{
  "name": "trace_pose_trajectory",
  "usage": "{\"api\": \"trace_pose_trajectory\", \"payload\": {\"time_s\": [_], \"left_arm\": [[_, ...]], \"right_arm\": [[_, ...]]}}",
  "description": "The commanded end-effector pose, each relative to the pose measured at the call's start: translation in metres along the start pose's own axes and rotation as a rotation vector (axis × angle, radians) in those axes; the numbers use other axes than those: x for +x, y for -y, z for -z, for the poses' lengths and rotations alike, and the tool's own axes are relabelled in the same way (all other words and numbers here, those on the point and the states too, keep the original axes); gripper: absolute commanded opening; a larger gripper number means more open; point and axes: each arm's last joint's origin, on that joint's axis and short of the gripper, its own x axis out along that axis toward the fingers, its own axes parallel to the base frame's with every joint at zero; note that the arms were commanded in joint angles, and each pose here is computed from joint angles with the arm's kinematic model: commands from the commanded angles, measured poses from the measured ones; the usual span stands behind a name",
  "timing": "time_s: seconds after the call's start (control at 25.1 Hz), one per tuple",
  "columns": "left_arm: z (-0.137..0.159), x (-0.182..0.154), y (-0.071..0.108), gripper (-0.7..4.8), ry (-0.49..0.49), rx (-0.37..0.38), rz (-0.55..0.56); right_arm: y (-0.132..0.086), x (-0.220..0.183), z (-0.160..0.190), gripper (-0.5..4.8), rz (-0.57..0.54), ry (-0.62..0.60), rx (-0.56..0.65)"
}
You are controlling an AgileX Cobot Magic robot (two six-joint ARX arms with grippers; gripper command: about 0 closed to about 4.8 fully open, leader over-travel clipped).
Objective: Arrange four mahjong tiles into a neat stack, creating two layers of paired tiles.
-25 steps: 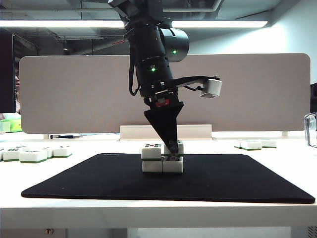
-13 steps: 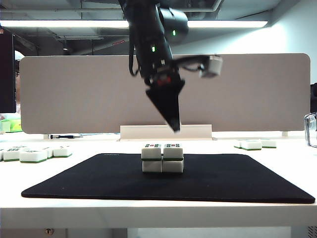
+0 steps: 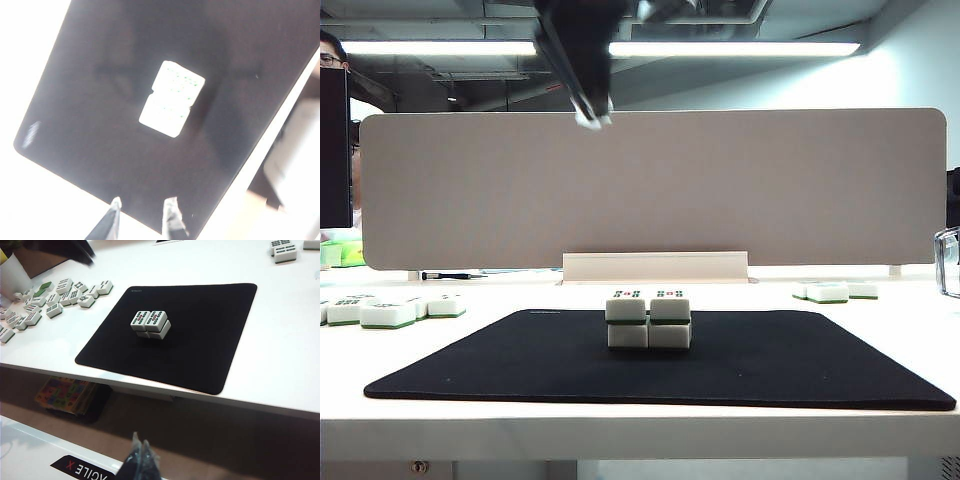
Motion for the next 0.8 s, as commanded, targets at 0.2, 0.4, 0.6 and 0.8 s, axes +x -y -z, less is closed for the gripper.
{"api": "trace_pose_trajectory", "payload": {"time_s": [0.2,0.4,0.6,0.8], "left_arm": [[0.035,-0.058,-0.018,1.07,0.114,-0.237,-0.102],[0.046,-0.072,-0.020,1.08,0.111,-0.289,-0.140],[0.045,-0.071,-0.020,1.08,0.118,-0.251,-0.148],[0.046,-0.071,-0.021,1.08,0.107,-0.253,-0.170]], "right_arm": [[-0.001,-0.002,0.001,-0.01,-0.006,0.020,-0.014],[-0.001,-0.002,0.001,-0.01,-0.006,0.020,-0.014],[-0.001,-0.002,0.001,-0.01,-0.006,0.020,-0.014],[-0.001,-0.002,0.001,-0.01,-0.005,0.020,-0.013]]}}
